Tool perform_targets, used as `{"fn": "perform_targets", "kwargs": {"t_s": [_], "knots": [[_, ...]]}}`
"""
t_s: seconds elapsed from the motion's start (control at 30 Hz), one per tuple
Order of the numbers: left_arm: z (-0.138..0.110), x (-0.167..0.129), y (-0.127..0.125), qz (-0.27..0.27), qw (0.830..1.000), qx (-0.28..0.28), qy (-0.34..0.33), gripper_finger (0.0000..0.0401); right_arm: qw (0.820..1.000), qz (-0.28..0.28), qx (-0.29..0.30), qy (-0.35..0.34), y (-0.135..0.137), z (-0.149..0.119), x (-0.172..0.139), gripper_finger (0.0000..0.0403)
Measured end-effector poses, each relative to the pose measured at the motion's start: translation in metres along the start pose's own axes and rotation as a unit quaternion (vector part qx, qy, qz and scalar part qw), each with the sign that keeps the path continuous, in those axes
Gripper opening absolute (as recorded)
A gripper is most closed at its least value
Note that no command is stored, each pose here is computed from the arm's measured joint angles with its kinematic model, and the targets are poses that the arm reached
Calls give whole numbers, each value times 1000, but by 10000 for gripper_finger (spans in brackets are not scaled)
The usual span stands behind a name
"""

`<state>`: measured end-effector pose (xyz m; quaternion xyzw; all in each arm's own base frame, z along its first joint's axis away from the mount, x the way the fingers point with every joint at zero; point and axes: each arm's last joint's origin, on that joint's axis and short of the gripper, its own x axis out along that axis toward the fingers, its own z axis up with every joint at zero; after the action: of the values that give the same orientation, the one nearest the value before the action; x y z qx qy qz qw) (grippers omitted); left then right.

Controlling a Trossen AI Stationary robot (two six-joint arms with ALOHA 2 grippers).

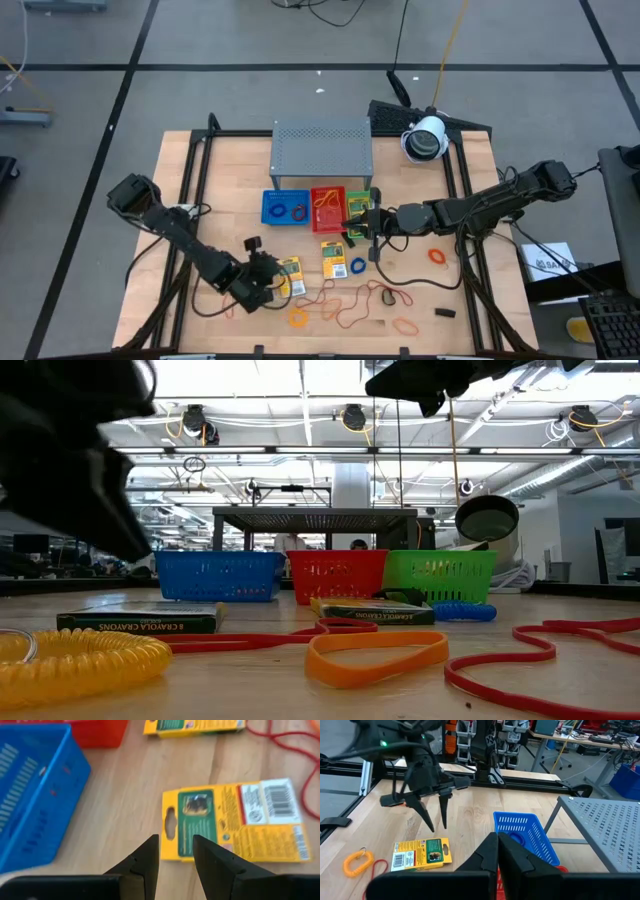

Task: Pick & Place Office Desk Supplies
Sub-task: Put the crayon pack into the green bin

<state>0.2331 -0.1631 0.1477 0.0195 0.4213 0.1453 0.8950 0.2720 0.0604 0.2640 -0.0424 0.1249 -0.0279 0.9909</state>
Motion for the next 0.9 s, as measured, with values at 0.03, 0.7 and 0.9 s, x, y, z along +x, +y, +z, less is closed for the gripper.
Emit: {"fn": "perform_targets", "kwargs": {"t_s": [0.03,0.7,0.9], "knots": [[-5,1,0,-1,1000,-3,-3,127,1000,0,0,0,0,0,0,0],[-52,20,12,-96,989,-93,-66,127,1000,-3,1,0,-1,0,0,0],[-48,23,17,-91,987,-118,-66,127,1000,-3,0,0,-1,0,0,0]]}}
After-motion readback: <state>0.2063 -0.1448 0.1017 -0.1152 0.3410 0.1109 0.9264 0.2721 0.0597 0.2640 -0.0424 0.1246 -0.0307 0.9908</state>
